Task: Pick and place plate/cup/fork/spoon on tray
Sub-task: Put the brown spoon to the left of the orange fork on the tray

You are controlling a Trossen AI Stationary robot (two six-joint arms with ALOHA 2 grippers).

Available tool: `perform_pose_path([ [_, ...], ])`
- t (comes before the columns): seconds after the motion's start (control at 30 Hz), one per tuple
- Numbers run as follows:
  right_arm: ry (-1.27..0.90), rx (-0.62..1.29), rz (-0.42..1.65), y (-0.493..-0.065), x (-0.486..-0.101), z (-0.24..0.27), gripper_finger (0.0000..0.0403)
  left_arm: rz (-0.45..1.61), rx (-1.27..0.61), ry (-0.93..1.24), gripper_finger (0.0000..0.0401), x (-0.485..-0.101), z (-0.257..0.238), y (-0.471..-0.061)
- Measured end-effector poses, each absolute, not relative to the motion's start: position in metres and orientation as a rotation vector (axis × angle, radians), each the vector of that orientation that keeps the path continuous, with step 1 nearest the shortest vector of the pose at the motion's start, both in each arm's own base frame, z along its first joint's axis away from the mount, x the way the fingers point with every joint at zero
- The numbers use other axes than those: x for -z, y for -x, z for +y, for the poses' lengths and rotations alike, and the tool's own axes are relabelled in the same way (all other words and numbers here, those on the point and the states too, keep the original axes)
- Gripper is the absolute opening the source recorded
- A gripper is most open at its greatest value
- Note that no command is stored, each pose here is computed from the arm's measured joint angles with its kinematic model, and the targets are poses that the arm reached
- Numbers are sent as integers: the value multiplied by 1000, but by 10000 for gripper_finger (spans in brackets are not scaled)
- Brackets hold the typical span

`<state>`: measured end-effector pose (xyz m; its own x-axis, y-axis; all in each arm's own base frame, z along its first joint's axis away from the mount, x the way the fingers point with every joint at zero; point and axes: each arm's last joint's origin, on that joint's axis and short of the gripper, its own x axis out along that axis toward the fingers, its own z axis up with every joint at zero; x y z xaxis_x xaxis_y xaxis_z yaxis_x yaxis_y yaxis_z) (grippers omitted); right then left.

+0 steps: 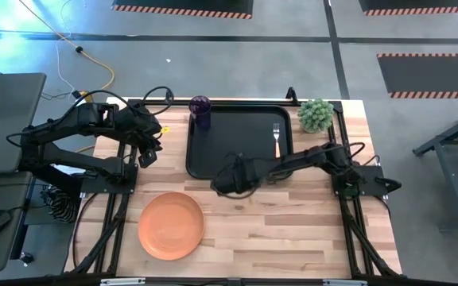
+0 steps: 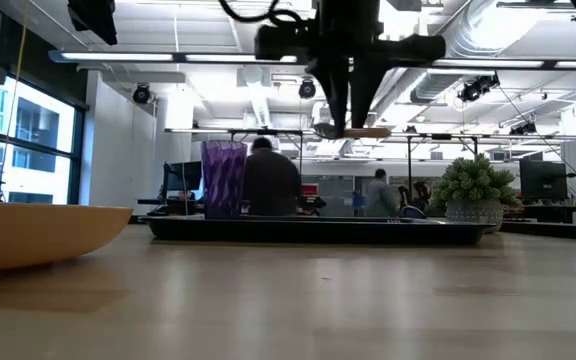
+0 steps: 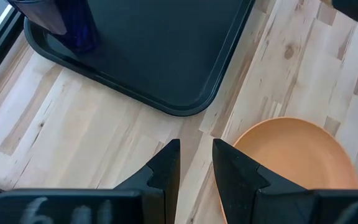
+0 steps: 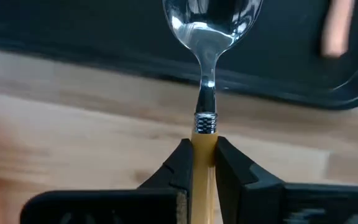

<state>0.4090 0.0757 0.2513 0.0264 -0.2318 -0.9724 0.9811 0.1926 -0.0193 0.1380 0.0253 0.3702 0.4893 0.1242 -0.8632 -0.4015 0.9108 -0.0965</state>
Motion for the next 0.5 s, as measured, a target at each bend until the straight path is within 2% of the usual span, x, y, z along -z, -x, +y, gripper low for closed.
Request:
perform_pose_path([
  [0.5,-705,1183,1153,-390,-287,-9,21,1013,-325,304,85,-370,25,-138],
])
